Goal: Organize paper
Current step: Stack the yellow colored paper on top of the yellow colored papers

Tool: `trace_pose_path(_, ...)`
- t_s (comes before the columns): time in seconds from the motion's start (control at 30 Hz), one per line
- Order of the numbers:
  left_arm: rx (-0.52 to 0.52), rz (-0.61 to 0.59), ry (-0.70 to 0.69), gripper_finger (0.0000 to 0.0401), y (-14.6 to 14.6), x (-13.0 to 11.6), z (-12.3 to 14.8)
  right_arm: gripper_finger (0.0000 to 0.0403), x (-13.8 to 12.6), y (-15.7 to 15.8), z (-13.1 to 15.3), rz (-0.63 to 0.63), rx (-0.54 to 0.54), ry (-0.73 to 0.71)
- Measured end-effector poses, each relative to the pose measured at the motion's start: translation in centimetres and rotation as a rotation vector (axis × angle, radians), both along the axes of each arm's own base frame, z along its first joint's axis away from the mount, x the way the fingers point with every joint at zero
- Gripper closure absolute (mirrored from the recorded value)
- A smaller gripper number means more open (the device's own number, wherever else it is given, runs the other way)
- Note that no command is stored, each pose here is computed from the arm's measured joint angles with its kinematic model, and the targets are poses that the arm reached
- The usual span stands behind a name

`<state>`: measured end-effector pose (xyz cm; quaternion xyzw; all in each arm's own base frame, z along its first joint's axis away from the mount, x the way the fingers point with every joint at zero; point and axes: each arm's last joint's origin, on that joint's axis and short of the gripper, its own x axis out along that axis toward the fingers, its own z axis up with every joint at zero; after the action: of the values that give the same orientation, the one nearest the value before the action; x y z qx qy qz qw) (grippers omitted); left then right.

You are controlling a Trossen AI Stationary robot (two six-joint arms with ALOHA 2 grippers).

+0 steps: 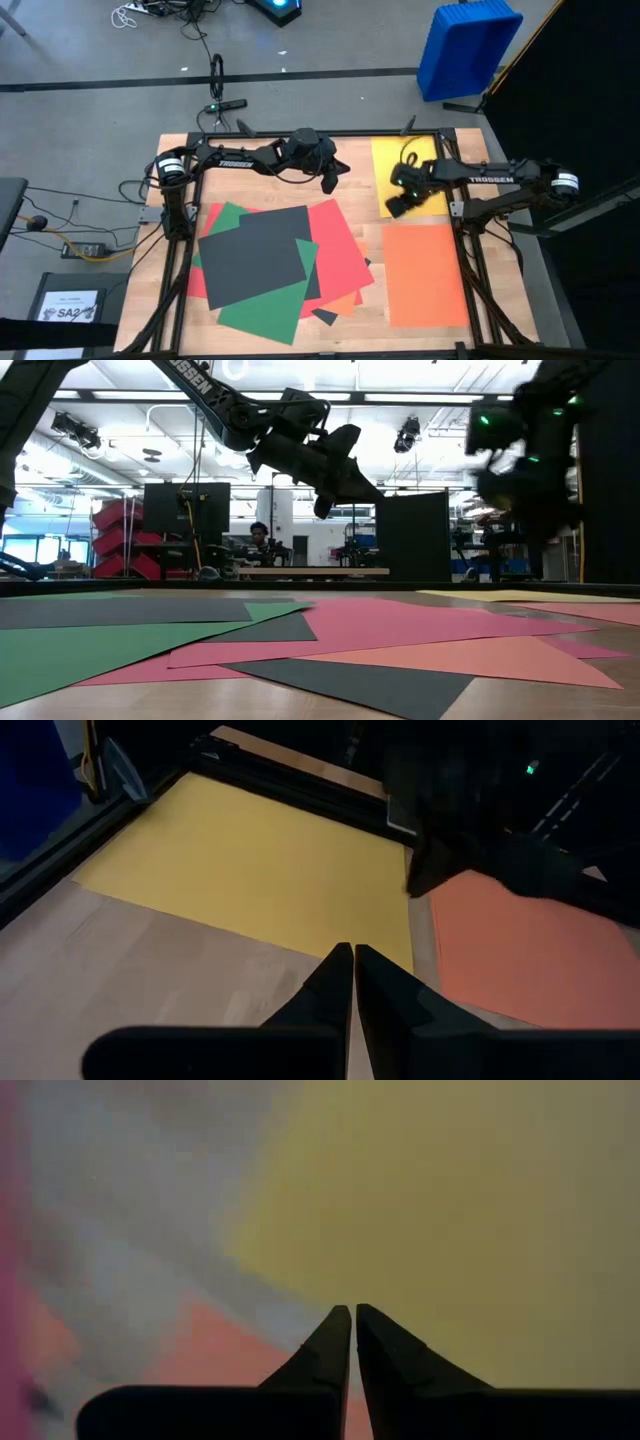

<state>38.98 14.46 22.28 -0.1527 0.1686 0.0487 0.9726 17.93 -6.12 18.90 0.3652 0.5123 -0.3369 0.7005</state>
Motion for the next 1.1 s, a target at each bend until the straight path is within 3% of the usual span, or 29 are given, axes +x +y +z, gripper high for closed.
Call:
trace_pose_path(0.1,0.004,0.001,-0.012,0.0401,0.0,0.0,0.1,0.0403,1.8,-2.5,0.7,0.009,-0.11,-0.141)
trace_pose_path(0.23,0.006,0.001,-0.016,0.0401,0.0,0.1,0.2,0.0403,3.6,-6.9,0.0,-0.006,-0.188,-0.177)
trace_pose_path(0.57,0.0,0.001,-0.003,0.0401,0.0,0.0,0.0,0.0403,8.5,-16.4,-2.1,0.028,-0.198,-0.163)
trace_pose_path(0.8,-0.008,0.001,0.018,0.0401,0.0,-0.1,-0.2,0.0403,9.4,-18.8,-4.8,0.012,-0.153,-0.068)
trace_pose_path(1.1,-0.003,0.005,0.014,0.0401,0.0,-0.1,-0.1,0.0403,8.0,-19.9,-4.8,-0.046,-0.22,0.052)
